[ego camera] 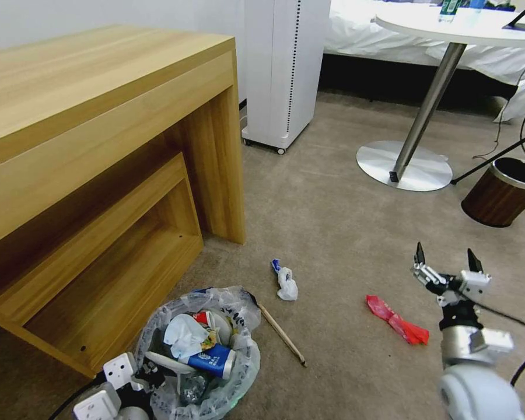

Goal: Pick up the trash bin and place the garbage on the floor into it.

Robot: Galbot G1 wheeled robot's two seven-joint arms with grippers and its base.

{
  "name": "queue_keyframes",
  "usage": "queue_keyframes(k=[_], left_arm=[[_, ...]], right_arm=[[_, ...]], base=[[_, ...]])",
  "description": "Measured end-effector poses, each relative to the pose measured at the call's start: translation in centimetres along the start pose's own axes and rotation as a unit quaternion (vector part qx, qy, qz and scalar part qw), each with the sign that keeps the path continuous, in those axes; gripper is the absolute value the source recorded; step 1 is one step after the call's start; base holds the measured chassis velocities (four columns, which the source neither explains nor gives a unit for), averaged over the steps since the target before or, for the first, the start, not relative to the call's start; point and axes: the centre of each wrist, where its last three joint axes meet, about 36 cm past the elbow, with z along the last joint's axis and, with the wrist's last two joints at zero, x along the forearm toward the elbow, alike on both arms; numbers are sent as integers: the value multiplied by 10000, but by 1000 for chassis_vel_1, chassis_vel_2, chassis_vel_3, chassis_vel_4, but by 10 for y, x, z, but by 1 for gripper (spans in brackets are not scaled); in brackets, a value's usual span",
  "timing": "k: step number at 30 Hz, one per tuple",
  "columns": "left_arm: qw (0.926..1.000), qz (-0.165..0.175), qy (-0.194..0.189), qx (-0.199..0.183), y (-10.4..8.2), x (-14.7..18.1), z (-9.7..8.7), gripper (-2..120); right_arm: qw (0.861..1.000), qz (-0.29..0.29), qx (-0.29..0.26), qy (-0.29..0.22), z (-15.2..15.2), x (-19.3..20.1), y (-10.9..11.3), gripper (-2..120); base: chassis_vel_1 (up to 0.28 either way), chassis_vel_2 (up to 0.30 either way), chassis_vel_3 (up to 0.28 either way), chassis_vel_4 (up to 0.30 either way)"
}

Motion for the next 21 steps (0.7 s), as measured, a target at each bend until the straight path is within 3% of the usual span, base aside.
queue_keyframes(k=[2,3,4,6,7,8,11,14,19,21], left_arm=[[10000,-4,-38,10,2,3,-5,0],[10000,-3,-54,7,3,5,-7,0],[10000,-3,-54,7,3,5,-7,0],[10000,-23,-45,1,5,5,-7,0],[10000,-29,-42,8,5,5,-7,0],[10000,-29,-42,8,5,5,-7,0],[10000,-23,-28,48,3,5,-7,0],[10000,-33,1,38,3,3,-5,0],[10000,-37,15,32,2,1,-3,0],[10000,-39,27,26,2,0,-2,0]], right_arm=[[9997,-6,-171,160,-19,-17,-8,100],[9995,129,268,129,-30,-34,-25,100],[9995,129,268,129,-30,-34,-25,100],[9813,994,1630,263,-45,-52,-61,100],[9746,1393,1627,657,-47,-47,-60,100],[9746,1393,1627,657,-47,-47,-60,100],[9486,2370,1700,1226,-21,-28,-62,100],[9442,2606,1608,1217,-15,-22,-64,100],[9474,2604,1591,961,-10,-23,-68,100],[9594,2329,1448,665,-9,-27,-68,100]], base=[[0,0,0,0],[0,0,0,0],[0,0,0,0],[0,0,0,0],[0,0,0,0],[0,0,0,0],[0,0,0,0],[0,0,0,0],[0,0,0,0],[0,0,0,0]])
